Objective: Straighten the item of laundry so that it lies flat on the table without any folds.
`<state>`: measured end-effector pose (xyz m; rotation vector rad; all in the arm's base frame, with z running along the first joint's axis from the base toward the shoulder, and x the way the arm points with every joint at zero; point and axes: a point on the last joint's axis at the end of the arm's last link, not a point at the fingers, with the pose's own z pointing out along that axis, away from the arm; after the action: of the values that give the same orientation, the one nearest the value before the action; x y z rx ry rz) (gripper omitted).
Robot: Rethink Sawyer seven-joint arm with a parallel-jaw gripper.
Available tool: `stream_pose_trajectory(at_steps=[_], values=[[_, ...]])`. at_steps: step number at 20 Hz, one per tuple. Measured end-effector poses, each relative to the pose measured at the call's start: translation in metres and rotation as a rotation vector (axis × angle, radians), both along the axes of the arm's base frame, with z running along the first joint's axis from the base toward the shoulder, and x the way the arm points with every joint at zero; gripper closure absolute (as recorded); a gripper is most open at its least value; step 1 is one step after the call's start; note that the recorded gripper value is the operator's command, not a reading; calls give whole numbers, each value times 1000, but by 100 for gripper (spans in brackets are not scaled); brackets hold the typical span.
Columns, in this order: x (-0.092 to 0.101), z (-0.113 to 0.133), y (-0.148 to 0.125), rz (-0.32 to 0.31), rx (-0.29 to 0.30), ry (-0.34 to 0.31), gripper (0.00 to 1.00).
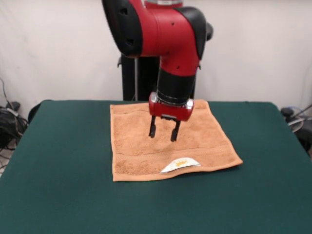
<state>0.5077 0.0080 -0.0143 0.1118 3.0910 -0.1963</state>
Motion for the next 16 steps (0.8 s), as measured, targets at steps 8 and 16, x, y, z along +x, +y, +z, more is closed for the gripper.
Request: stream_pose_trajectory(at_steps=[8,16], values=[[-5,-39,23,50,-18,40,0],[-5,-40,26,71,-47,31,0]])
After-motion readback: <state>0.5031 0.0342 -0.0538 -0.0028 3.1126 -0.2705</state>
